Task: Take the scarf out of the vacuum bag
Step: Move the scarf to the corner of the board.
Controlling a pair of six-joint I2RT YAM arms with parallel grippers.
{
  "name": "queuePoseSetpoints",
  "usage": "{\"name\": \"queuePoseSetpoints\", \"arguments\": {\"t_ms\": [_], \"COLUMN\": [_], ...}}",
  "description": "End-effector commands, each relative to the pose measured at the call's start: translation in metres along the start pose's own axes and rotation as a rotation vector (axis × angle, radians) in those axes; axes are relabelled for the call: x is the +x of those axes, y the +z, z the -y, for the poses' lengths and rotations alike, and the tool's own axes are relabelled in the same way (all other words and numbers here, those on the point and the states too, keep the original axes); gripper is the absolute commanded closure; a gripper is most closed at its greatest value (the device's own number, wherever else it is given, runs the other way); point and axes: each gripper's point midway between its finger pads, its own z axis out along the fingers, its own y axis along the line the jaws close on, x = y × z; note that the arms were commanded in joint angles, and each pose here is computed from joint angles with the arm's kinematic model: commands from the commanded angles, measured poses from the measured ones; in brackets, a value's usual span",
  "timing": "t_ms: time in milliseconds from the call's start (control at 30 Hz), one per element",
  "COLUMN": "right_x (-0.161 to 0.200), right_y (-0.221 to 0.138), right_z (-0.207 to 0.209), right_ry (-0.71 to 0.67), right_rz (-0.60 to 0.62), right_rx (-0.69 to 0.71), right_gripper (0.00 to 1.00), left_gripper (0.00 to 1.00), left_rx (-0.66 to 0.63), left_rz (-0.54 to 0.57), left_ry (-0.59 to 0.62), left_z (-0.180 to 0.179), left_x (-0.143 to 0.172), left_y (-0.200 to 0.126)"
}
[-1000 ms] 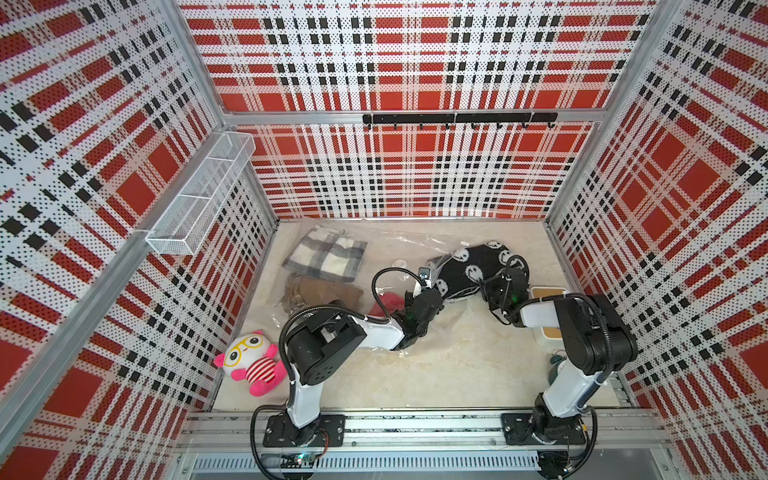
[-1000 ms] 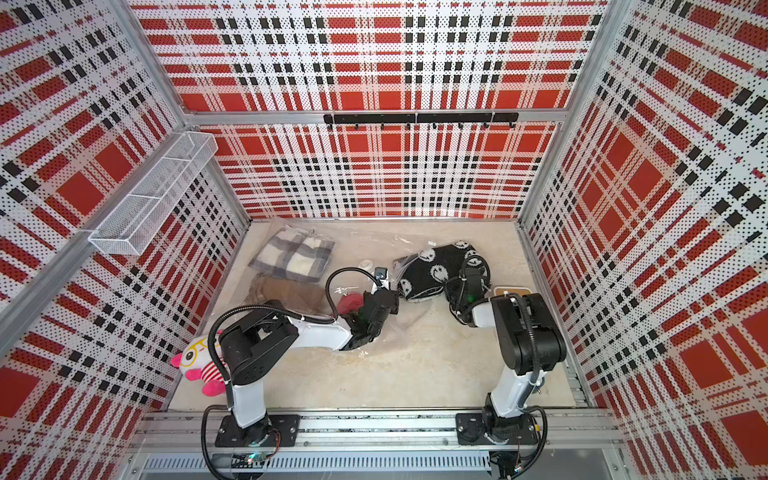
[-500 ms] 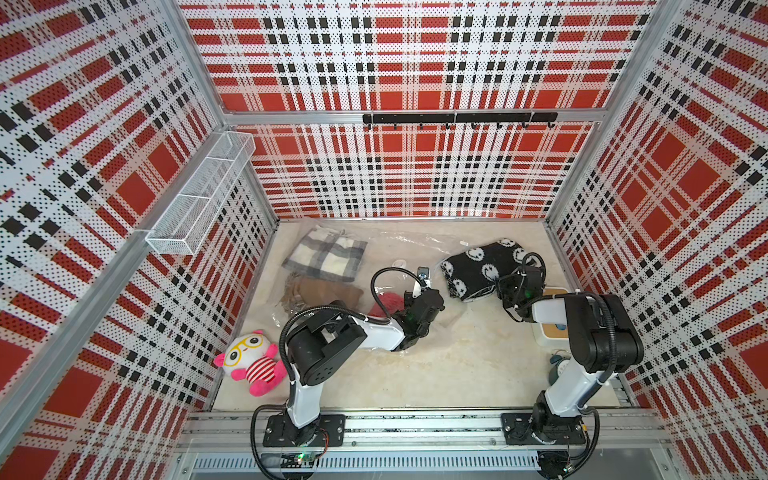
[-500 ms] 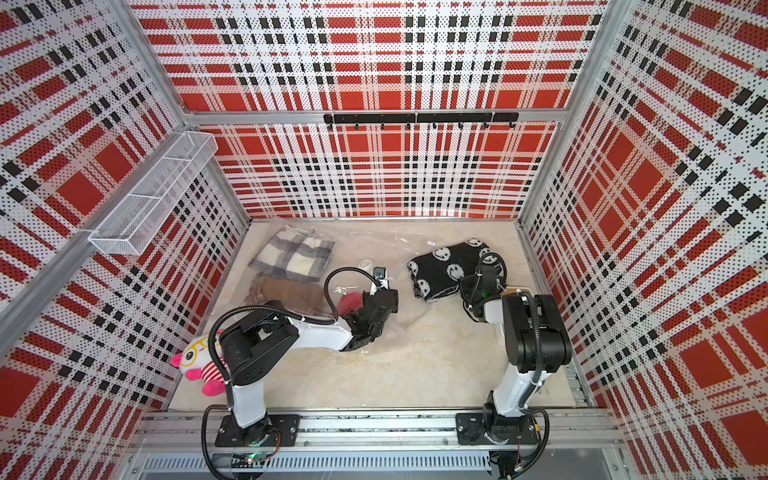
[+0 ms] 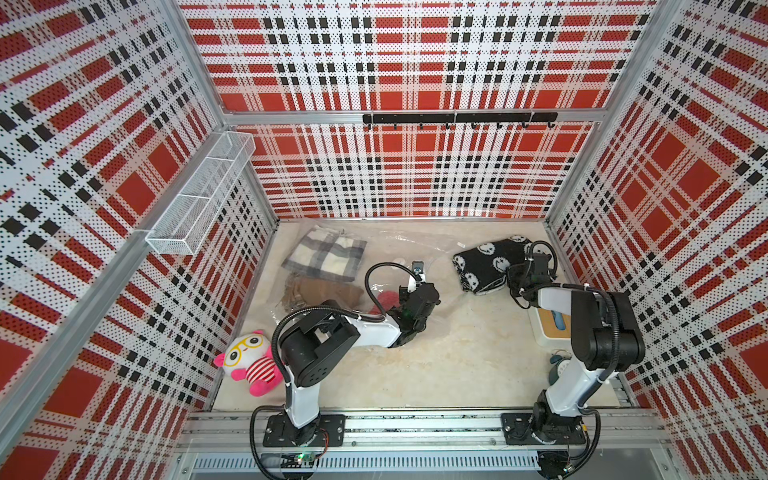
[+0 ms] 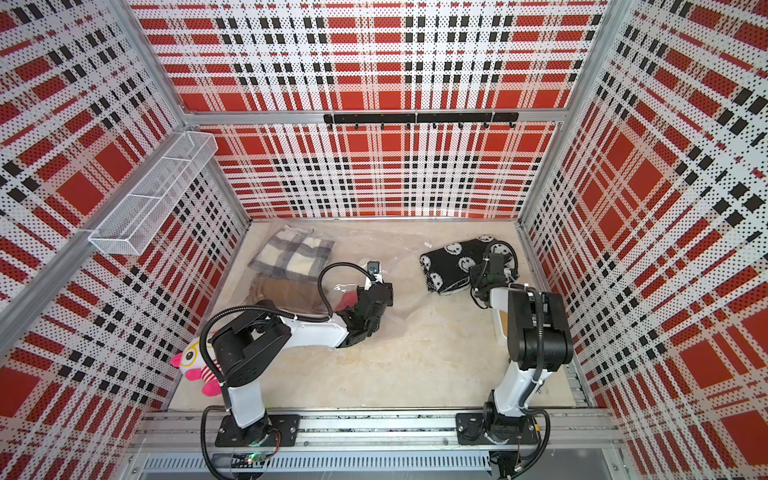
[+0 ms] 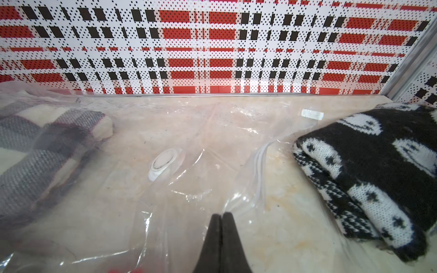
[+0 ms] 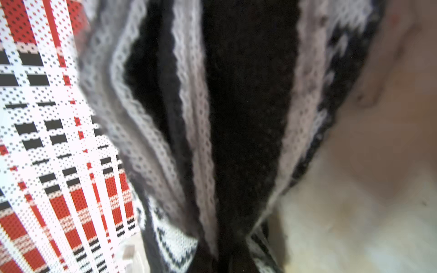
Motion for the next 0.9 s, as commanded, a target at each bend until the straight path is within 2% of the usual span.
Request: {"name": "queuePoseSetpoints", "arguments": {"t_ms": [0,267,633,867], "right_x": [-0.025,-0.039,-0.029,-0.029], "right_y": [0.003,0.008,0.031,0.039], "right_z": [0.008,0.006,-0.009,-0.01], "right_ry": [0.037,0.075,0.046,0.103], "right_rz": [0.102,0.134,0.109,0.12], "right_rx": [0.059,0.058,0.067,0.086], "right_gripper": [1.0,1.0,1.0,1.0], "left_gripper": [1.0,1.0,1.0,1.0], "left_rx": [-0.004,-0.012,0.035,0.025], "left_rz": [0.052,0.08,0.076,0.076], "left_ry": [-0.06,-0.091,-0.109,-0.11], "left_z": [-0.011,-0.025,-0.018,-0.021], "left_x": [-0.026,-0.046,-0.048,-0.048], "left_y": [0.0,-0.006,-0.009,-0.007]}}
